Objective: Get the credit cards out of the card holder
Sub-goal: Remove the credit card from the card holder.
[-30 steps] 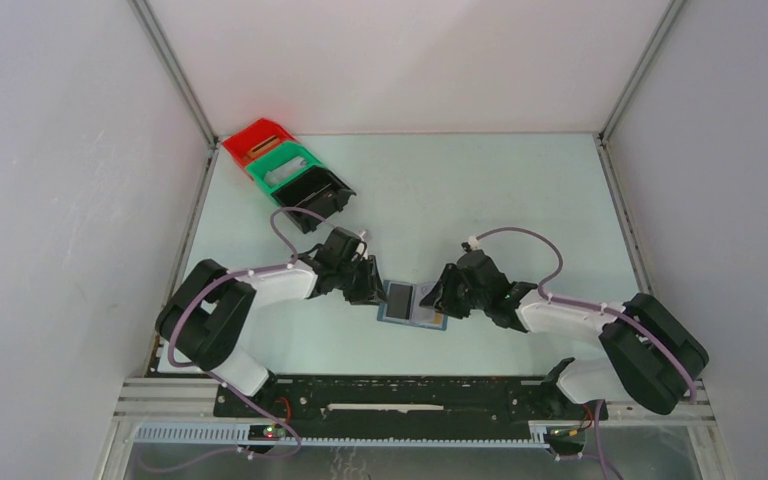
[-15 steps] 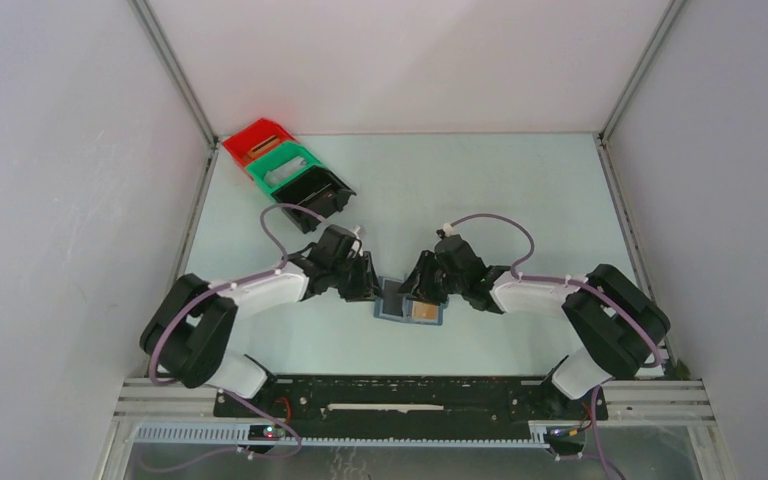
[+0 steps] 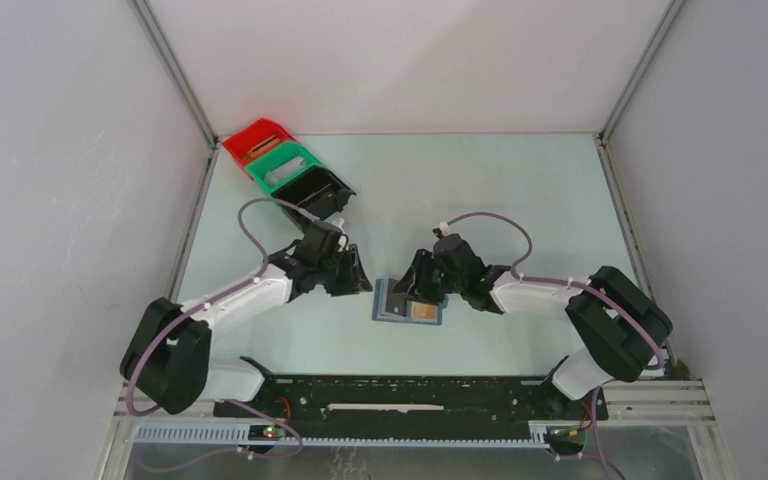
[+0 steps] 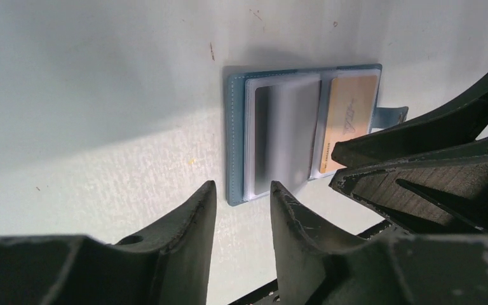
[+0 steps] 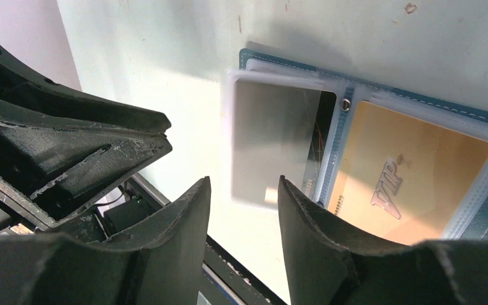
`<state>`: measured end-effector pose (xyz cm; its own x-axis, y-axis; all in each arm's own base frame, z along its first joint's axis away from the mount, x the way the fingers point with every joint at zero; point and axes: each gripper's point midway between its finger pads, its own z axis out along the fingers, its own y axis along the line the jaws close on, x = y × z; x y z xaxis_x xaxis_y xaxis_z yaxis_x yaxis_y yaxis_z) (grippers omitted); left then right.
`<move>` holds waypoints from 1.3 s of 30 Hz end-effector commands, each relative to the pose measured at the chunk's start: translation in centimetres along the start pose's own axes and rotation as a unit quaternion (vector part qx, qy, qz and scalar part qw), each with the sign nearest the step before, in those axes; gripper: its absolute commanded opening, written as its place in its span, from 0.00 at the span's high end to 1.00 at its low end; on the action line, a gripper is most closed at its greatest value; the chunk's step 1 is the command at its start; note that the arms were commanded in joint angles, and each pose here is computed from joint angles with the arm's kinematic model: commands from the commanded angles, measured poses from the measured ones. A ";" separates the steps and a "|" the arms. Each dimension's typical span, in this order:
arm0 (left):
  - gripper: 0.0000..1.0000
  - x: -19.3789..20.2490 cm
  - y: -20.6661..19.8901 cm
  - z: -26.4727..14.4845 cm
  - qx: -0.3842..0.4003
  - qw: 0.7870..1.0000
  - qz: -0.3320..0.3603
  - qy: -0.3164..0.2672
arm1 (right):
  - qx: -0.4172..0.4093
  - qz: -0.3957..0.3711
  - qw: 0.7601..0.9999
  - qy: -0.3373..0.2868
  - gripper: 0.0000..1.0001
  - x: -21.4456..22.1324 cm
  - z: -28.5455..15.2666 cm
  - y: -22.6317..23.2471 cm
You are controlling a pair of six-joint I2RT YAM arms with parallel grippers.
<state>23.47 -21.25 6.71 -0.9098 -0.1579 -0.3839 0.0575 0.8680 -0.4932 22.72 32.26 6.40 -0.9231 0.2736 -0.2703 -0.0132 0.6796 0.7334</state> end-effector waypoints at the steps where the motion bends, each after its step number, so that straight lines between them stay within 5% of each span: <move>1: 0.56 -3.0 -2.4 -2.1 0.028 0.998 0.026 -0.048 | -0.048 -0.020 0.998 -0.018 0.47 -1.1 -1.1 3.6; 7: 0.53 -3.1 -3.0 -2.4 0.042 0.997 0.034 -0.047 | -0.030 -0.023 0.999 -0.032 0.47 -1.6 -1.7 3.1; 16: 0.55 -1.8 -6.7 -0.3 0.153 0.988 0.023 0.004 | -0.008 0.028 0.999 -0.022 0.62 -1.9 -0.5 -0.1; 39: 0.66 1.6 -2.5 6.0 0.086 0.992 -0.044 0.077 | 0.008 0.090 0.996 0.005 0.72 -0.8 1.8 -4.0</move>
<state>24.31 -26.48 3.71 -0.9630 -0.1395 -0.2308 0.0494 0.7501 -0.6595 23.81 30.39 2.50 -0.9209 0.3660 -0.1345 0.1527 0.6559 0.7392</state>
